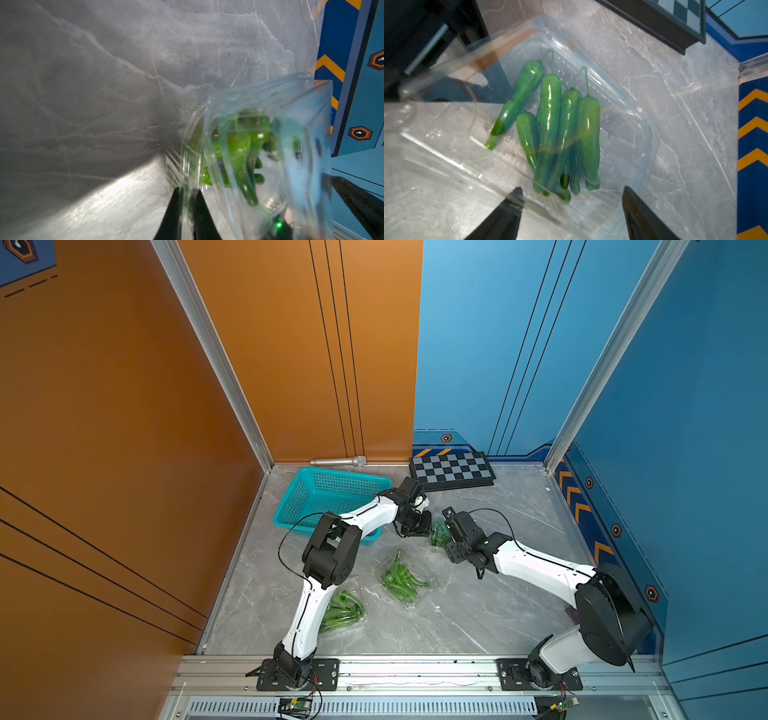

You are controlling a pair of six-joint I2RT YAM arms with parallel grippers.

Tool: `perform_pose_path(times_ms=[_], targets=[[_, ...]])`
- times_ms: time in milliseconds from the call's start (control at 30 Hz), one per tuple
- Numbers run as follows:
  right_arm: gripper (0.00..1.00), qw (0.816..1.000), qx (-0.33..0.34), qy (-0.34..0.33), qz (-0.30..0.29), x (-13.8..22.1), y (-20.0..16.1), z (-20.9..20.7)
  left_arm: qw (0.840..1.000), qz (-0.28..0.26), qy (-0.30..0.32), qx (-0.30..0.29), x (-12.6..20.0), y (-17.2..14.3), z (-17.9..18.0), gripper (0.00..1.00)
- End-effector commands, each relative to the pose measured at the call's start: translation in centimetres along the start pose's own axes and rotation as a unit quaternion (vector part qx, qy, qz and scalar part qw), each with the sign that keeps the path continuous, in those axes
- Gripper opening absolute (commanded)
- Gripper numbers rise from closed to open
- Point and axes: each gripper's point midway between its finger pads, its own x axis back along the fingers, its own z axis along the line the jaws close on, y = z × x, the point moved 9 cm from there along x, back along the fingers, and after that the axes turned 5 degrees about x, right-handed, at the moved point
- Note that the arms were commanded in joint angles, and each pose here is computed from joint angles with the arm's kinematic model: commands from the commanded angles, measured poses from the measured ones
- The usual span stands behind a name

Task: Take small green peppers out of containers
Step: Open the packing box at the center of the board.

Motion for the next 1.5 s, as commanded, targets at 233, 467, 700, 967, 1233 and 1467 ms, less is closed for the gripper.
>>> perform_pose_path(times_ms=[233,467,700,967,1233,1467], targets=[[0.68,0.996,0.031,-0.083,-0.013,-0.9,0.3,-1.4,1.000,0.009,0.012,-0.014,0.7,-0.3,-0.5,0.12],[0.50,0.993,0.039,-0.115,0.015,-2.3,-0.5,-1.3,1.000,0.015,0.015,-0.016,0.3,-0.3,-0.3,0.11],[0.28,0.985,0.047,-0.163,0.020,-2.5,-0.1,-1.7,0.999,0.011,0.029,-0.020,0.7,-0.3,-0.1,0.10],[0.24,0.997,0.004,-0.074,0.028,-0.7,0.5,-3.3,0.999,0.014,0.039,-0.014,0.8,-0.1,0.6,0.10],[0.25,0.997,-0.028,0.035,0.064,-0.2,1.5,-5.7,0.999,0.024,0.040,-0.018,0.6,-0.1,0.7,0.10],[0.46,0.997,-0.012,0.020,0.075,-1.4,2.5,-6.0,0.999,0.021,0.039,-0.020,0.9,-0.1,0.4,0.13]])
